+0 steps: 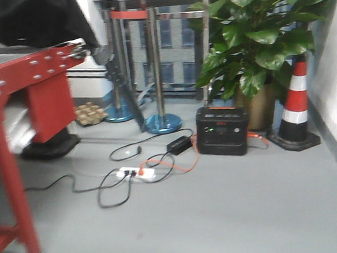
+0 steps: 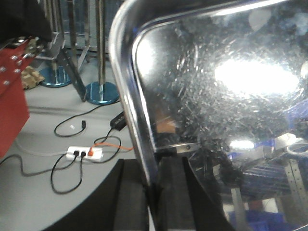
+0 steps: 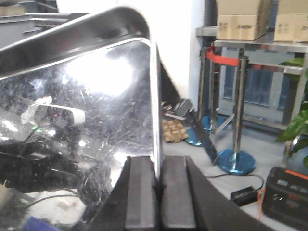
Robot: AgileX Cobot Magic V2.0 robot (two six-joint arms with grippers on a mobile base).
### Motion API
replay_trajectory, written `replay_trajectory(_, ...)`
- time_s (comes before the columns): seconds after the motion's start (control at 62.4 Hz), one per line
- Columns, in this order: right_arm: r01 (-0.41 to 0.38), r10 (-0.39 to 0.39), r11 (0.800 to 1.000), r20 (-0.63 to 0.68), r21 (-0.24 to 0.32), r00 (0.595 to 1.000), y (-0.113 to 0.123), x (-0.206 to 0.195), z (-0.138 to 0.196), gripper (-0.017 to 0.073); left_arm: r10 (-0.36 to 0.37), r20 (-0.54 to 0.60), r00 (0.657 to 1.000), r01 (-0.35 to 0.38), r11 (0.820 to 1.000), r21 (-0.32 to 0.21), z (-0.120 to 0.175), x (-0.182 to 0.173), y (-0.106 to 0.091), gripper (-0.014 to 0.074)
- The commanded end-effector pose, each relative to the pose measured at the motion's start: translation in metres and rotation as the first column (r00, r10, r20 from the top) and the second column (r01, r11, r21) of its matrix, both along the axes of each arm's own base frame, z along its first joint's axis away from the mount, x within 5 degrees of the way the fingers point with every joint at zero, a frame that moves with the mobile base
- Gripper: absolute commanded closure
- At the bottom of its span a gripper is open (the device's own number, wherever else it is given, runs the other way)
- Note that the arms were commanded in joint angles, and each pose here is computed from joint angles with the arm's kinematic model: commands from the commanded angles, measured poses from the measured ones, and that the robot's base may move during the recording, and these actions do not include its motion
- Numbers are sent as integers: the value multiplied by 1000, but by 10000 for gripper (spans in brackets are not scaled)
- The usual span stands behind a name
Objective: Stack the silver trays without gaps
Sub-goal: 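Drive the base around while holding the tray in both grippers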
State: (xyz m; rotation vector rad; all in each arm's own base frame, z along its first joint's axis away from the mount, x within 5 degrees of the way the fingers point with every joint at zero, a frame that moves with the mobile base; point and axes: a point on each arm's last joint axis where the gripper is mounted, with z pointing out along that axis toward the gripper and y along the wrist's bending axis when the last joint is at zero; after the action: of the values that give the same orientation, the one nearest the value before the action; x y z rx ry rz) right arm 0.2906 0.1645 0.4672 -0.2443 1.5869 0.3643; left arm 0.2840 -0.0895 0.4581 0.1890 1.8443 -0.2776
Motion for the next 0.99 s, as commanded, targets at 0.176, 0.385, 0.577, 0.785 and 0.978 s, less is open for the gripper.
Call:
replay_trajectory(0.176,-147,139,988,143,50,980,13,-11,18,639,-27,23,999,27,1000,-8,5,-4,-5,602)
replay_trajectory(0.385,-167,157,984,163,55,974,14,-13,20,639,-27,23,999,27,1000,-8,5,-4,-5,602)
replay_trajectory(0.577,-189,175,980,183,60,967,15,-14,22,639,-27,23,999,27,1000,-8,5,-4,-5,602)
replay_trajectory(0.785,-225,206,972,218,67,954,18,-16,25,639,-27,23,999,27,1000,-8,5,-4,-5,602)
replay_trajectory(0.978,-230,210,971,222,68,952,18,-16,25,639,-27,23,999,27,1000,-8,5,-4,-5,602)
